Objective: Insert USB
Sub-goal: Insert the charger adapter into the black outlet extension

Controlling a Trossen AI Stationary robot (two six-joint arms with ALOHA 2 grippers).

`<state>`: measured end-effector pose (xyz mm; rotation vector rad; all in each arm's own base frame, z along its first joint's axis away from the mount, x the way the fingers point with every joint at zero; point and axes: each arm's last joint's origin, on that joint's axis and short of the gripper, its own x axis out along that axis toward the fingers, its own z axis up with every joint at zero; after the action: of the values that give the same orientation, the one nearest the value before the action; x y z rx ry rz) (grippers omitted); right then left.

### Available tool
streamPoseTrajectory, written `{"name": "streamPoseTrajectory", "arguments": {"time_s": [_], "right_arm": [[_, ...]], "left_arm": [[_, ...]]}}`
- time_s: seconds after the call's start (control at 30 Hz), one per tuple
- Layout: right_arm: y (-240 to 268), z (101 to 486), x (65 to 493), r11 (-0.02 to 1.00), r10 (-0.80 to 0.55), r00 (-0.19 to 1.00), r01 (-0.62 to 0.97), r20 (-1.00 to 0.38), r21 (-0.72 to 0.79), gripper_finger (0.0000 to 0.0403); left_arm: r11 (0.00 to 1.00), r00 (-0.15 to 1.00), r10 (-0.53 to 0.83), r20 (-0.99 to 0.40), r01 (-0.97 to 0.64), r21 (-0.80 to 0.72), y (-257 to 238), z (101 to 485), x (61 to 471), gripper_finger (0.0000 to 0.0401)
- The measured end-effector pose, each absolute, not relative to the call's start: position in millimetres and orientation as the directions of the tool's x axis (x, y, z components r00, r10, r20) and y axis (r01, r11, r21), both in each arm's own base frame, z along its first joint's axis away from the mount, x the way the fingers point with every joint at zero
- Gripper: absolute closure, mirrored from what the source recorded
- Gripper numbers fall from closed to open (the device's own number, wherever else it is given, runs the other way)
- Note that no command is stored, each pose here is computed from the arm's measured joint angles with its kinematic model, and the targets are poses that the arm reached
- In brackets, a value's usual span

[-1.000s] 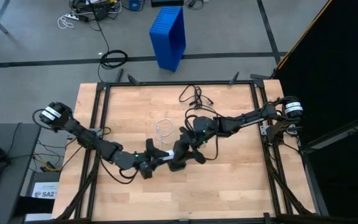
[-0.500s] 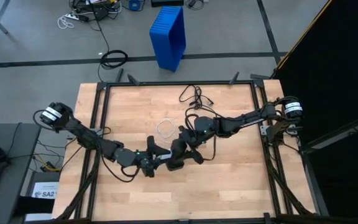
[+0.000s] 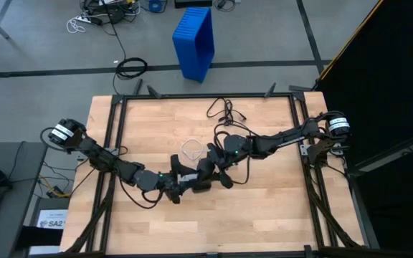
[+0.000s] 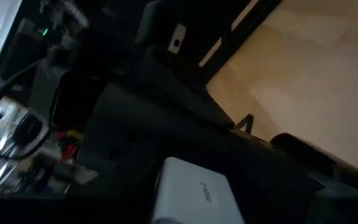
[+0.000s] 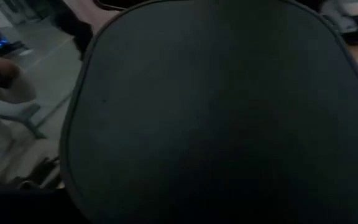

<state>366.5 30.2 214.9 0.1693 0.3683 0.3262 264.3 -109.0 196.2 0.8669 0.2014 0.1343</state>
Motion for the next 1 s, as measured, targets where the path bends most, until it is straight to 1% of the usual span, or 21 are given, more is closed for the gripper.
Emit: {"name": "streamPoseTrajectory", "arguments": {"time_s": [0.1, 0.27, 0.43, 0.6, 0.67, 0.8, 0.9, 1.0], "right_arm": [[27.8, 212.6, 365.7, 0.95, 0.295, 0.887, -0.233, -0.356, 0.206, 0.0176], [27.4, 210.9, 365.1, 0.959, 0.27, 0.889, -0.212, -0.37, 0.19, 0.0176], [22.6, 209.0, 358.9, 0.974, 0.215, 0.867, -0.157, -0.449, 0.163, 0.0176], [18.4, 216.0, 346.6, 0.989, 0.142, 0.84, -0.093, -0.523, 0.119, 0.0176], [17.6, 219.7, 341.0, 0.992, 0.117, 0.829, -0.071, -0.546, 0.105, 0.0176], [16.5, 230.4, 330.9, 0.997, 0.065, 0.824, -0.03, -0.563, 0.072, 0.0176], [20.1, 238.4, 324.8, 0.998, 0.058, 0.828, -0.032, -0.558, 0.057, 0.0176], [25.0, 248.7, 320.4, 0.997, 0.081, 0.848, -0.062, -0.524, 0.052, 0.0176]], "left_arm": [[0.603, 0.96, 0.254, -0.119, -0.061, 0.795, -110.6, 195.3, 262.5, 0.0183], [0.594, 0.948, 0.301, -0.1, -0.104, 0.797, -116.2, 197.0, 258.8, 0.0183], [0.566, 0.918, 0.39, -0.076, -0.174, 0.806, -122.1, 200.5, 252.7, 0.0183], [0.55, 0.894, 0.443, -0.068, -0.211, 0.808, -122.7, 208.1, 245.3, 0.0183], [0.561, 0.895, 0.441, -0.06, -0.223, 0.797, -121.7, 214.7, 241.7, 0.0183], [0.627, 0.897, 0.442, -0.027, -0.287, 0.724, -115.5, 229.3, 232.3, 0.0183], [0.672, 0.897, 0.44, -0.021, -0.314, 0.671, -108.2, 229.1, 219.6, 0.0183], [0.731, 0.896, 0.443, -0.036, -0.338, 0.593, -96.7, 217.2, 202.5, 0.0183]]}}
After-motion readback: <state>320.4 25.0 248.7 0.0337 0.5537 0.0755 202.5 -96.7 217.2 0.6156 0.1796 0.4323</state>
